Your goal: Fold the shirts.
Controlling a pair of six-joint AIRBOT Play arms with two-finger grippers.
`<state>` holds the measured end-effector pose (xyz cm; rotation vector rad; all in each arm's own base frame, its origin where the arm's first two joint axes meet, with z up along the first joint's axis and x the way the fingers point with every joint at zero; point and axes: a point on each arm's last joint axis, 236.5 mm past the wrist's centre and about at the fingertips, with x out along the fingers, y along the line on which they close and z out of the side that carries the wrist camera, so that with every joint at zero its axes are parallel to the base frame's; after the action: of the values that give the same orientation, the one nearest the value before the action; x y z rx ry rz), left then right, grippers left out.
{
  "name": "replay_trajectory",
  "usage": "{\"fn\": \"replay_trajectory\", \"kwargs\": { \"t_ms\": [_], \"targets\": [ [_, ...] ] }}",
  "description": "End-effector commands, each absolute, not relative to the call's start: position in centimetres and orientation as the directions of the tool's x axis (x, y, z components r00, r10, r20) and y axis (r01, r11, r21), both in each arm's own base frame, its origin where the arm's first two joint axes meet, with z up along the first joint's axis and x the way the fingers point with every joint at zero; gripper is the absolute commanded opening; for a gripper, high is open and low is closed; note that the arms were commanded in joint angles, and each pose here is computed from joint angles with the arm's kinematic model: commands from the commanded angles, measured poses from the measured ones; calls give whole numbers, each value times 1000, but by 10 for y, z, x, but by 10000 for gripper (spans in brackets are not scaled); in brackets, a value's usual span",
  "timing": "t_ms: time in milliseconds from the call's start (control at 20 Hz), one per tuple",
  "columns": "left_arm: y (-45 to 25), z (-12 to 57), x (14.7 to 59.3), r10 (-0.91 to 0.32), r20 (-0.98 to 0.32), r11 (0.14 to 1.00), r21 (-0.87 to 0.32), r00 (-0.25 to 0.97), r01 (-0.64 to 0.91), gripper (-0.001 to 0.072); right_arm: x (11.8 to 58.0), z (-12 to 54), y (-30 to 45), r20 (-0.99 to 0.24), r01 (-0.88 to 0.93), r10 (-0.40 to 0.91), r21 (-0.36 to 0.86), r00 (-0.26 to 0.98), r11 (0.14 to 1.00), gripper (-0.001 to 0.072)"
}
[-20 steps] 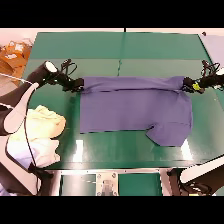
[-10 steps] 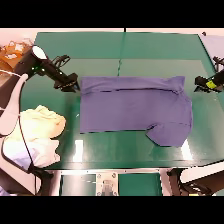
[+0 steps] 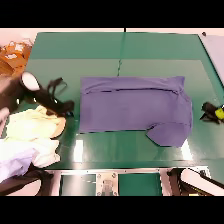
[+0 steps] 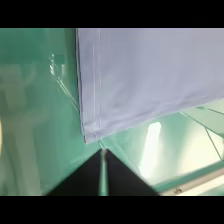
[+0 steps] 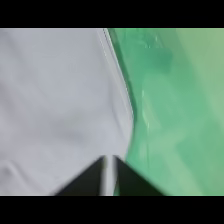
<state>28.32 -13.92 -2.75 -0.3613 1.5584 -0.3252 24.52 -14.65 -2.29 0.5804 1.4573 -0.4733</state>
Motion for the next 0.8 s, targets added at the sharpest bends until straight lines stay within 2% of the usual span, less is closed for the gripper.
{"fn": "replay_trajectory", "kwargs": {
  "t_ms": [0, 50, 150, 250, 300, 550, 600, 650, 700, 750],
  "targets": [
    [-158, -64, 249, -407, -911, 908, -411, 67, -79, 612, 201, -50, -108, -991, 682, 124, 118, 41, 721, 342],
    [-166, -71, 244, -407, -911, 907, -412, 71, -92, 659, 199, -57, -95, -984, 690, 173, 153, 41, 707, 349],
    [-186, -81, 237, -422, -902, 899, -429, 88, -92, 661, 194, -70, -74, -968, 706, 248, 202, 38, 679, 453],
    [-202, -87, 238, -426, -896, 894, -438, 121, -94, 661, 187, -80, -68, -965, 713, 261, 202, 28, 671, 474],
    [-210, -89, 241, -430, -893, 890, -444, 137, -104, 661, 185, -83, -66, -964, 716, 264, 202, 25, 669, 556],
    [-225, -105, 265, -441, -870, 857, -481, 220, -185, 660, 186, -89, -63, -962, 720, 271, 211, 34, 661, 556],
    [-226, -103, 272, -444, -862, 851, -491, 246, -187, 632, 186, -90, -62, -961, 721, 273, 212, 33, 659, 556],
    [-226, -101, 277, -444, -854, 848, -498, 270, -182, 418, 187, -91, -61, -959, 724, 282, 218, 35, 654, 556],
    [-226, -100, 281, -444, -849, 847, -502, 286, -174, 172, 189, -92, -60, -957, 726, 287, 224, 38, 650, 556],
    [-225, -100, 281, -442, -850, 852, -497, 285, -162, 68, 190, -92, -59, -956, 727, 290, 227, 41, 648, 556]
  ]
}}
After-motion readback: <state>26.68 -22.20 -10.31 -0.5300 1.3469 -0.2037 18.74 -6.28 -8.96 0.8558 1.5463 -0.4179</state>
